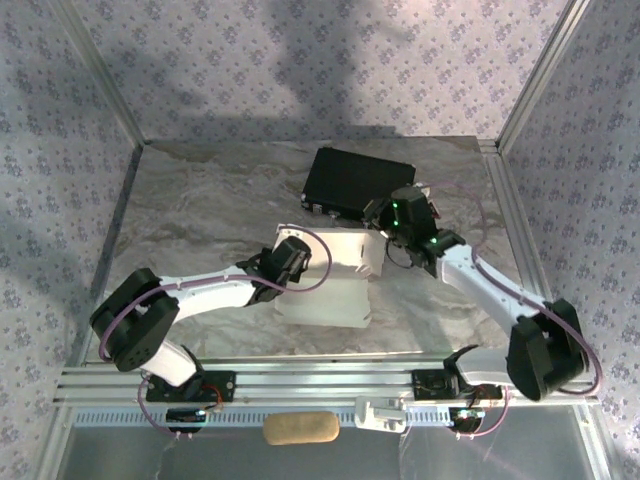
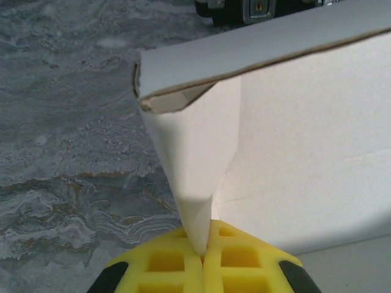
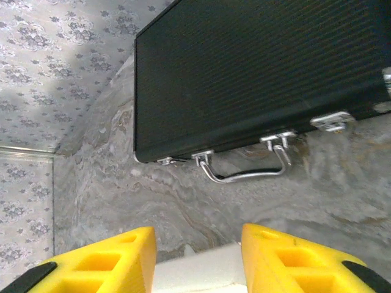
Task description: Fold the paper box
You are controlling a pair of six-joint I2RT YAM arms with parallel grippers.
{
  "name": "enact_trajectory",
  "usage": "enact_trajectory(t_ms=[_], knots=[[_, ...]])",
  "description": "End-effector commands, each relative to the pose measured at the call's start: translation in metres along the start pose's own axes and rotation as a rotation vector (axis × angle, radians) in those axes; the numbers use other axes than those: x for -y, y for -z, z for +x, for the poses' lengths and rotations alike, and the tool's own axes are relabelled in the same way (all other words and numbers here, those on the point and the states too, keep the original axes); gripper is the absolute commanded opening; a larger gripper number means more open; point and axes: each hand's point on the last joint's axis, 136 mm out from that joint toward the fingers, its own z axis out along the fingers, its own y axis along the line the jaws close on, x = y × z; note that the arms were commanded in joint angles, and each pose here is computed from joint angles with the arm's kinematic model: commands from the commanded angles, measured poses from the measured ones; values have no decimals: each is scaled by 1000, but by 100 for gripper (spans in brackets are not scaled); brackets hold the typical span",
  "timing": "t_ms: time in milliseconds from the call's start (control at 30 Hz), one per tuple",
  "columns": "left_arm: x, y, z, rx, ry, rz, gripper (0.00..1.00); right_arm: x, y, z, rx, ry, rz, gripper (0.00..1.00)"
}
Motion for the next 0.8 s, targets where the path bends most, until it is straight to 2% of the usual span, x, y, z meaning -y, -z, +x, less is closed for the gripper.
enact_trajectory(t_ms=[0, 433, 767], knots=[[-7, -1, 2, 14, -6, -58, 0, -1, -13, 2, -18, 2, 65, 42], [-1, 1, 1, 18, -10, -53, 0, 24, -20, 25, -35, -17, 149, 43], [-1, 2, 0, 19, -16, -56, 0, 21, -22, 38, -69, -28, 130, 44]])
